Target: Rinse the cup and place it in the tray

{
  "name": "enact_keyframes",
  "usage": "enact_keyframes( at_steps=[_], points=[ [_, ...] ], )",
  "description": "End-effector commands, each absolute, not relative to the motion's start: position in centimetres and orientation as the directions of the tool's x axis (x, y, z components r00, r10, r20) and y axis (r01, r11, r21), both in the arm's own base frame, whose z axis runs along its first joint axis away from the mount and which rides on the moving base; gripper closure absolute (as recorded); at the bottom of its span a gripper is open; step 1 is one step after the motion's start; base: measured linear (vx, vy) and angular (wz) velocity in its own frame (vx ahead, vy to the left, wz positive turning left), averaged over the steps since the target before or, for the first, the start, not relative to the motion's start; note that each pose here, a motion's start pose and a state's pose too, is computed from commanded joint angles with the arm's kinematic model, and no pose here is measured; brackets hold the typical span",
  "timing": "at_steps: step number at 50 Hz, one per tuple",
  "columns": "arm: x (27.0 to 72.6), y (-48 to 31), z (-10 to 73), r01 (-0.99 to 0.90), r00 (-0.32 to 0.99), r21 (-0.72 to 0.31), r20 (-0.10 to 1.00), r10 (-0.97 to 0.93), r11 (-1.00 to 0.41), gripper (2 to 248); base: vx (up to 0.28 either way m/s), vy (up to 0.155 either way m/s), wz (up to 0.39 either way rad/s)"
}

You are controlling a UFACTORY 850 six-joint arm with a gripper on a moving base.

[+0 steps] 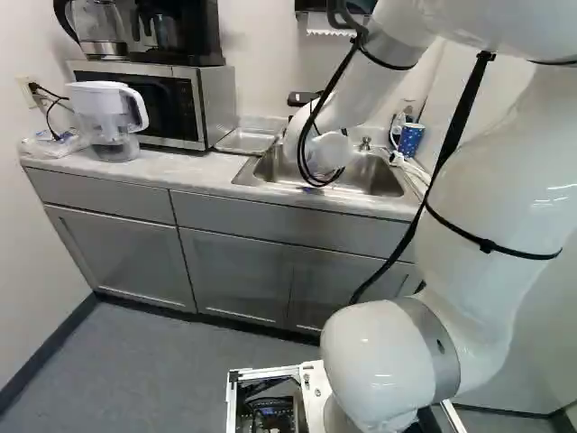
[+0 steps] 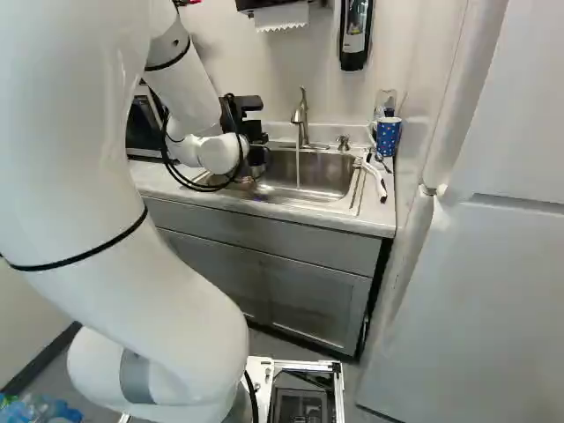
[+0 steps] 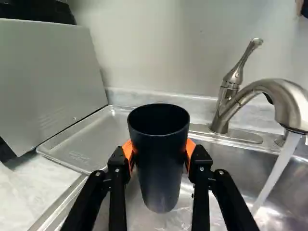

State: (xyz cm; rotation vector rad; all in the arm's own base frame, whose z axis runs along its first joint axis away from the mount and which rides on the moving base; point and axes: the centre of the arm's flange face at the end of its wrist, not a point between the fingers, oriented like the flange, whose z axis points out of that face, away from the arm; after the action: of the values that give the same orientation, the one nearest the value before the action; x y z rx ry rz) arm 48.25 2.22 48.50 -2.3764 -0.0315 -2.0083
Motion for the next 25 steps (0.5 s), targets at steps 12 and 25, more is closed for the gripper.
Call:
enact_keyframes(
  at_steps=[12,25],
  points=[
    [48.1,0.5,47.4,-0.002,0.172,-0.009,0.985,-0.010,-1.000,128,0.000,0.000,0.000],
    [47.9,-1.4,46.3,-0.041,0.175,-0.009,0.984,-0.016,-0.999,128,0.000,0.000,0.000]
  ],
)
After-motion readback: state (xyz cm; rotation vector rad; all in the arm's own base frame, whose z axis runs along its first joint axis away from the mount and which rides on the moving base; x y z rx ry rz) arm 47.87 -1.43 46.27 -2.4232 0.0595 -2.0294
